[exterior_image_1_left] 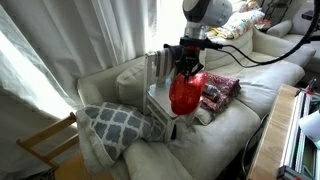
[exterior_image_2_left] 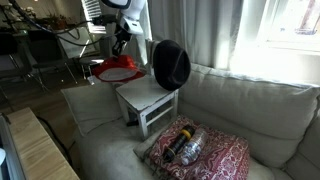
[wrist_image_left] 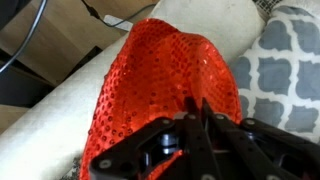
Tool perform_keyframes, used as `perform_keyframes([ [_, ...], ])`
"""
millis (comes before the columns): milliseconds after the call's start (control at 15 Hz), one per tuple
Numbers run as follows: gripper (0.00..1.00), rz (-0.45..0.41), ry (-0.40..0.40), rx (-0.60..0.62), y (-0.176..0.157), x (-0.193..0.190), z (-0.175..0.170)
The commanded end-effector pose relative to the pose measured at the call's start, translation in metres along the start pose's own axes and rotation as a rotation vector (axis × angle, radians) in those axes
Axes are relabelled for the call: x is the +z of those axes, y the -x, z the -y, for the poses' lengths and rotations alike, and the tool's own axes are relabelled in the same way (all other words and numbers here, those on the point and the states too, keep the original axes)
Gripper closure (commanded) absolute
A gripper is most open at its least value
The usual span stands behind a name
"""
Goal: Put the black hat on the seat of the chair, put the red hat on the black hat and then put the hats on the couch
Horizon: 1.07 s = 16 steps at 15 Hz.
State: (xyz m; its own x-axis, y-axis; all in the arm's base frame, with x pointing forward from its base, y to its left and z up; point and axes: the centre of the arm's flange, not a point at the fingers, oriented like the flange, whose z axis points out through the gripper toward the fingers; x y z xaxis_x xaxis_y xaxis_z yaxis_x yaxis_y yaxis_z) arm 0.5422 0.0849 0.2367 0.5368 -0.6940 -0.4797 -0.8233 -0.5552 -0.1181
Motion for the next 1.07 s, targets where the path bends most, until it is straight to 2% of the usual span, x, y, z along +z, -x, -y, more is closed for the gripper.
perform_keyframes([
  [0, 0.98, -0.067, -0.108, 0.026, -0.024, 0.035, -0.011],
  [133, 0.98, -0.123, -0.182, 0.056, -0.038, 0.047, -0.013],
  [333, 0.98, -0.193, -0.230, 0.102, -0.053, 0.063, -0.018],
  [400, 0.75, -0.196, -0.231, 0.105, -0.054, 0.066, -0.018],
  [667, 0.46, -0.212, -0.180, 0.121, -0.049, 0.069, -0.019],
  [800, 0.32, -0.209, -0.157, 0.129, -0.042, 0.064, -0.016],
  [1000, 0.11, -0.248, -0.109, 0.135, -0.031, 0.049, -0.013],
])
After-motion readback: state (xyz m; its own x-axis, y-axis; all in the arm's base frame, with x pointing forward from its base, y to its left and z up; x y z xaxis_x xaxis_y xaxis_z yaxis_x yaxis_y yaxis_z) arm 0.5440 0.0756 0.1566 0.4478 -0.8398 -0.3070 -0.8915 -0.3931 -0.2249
